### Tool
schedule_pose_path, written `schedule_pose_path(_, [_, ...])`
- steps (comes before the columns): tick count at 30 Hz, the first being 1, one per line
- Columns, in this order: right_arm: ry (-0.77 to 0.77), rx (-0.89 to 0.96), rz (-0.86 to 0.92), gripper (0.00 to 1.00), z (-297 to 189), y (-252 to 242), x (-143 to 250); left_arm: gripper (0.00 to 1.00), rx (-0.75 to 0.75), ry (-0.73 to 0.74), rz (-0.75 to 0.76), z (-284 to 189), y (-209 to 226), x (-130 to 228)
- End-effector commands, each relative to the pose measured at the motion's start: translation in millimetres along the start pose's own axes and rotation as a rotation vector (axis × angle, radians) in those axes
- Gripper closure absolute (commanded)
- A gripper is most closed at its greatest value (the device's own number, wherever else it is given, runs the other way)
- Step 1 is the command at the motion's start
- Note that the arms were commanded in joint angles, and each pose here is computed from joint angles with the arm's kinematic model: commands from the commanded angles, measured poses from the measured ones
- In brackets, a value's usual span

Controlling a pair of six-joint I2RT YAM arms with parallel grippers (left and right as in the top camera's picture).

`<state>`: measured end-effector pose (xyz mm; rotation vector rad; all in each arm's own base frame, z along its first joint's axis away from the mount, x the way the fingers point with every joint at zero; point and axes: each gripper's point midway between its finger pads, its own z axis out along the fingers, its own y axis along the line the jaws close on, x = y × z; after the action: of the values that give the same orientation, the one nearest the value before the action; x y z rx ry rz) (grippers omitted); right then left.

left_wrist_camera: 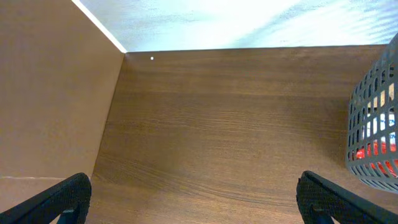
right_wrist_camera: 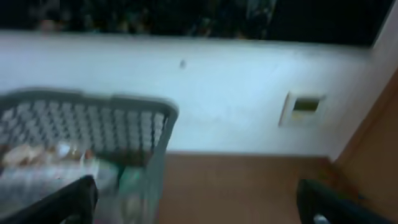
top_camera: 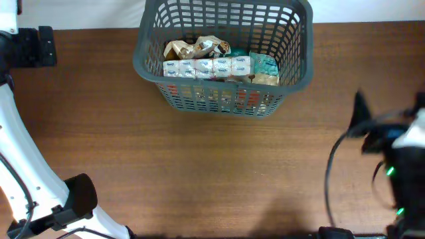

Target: Pack container

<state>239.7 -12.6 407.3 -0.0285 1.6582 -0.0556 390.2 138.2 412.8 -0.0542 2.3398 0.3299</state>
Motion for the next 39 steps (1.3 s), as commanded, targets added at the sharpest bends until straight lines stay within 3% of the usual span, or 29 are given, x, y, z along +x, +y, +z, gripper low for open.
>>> schedule_pose_path(1, [0.033, -0.032, 0.000, 0.01, -6, 10, 45, 0.01, 0.001, 0.004, -0.014, 1, 1, 1])
schedule_pose_path(8, [-0.029, -0.094, 0.004, 0.01, -3, 29, 128, 0.01, 0.001, 0.004, -0.014, 1, 1, 1])
schedule_pose_path(17, [-0.074, -0.153, 0.038, 0.01, 10, 46, 188, 0.01, 0.001, 0.004, -0.014, 1, 1, 1])
schedule_pose_path(34, [0.028, -0.156, 0.043, 0.01, 22, 50, 248, 0.01, 0.001, 0.004, -0.014, 1, 1, 1])
schedule_pose_path(39, [0.019, -0.156, 0.043, 0.01, 23, 50, 247, 0.01, 0.001, 0.004, -0.014, 1, 1, 1])
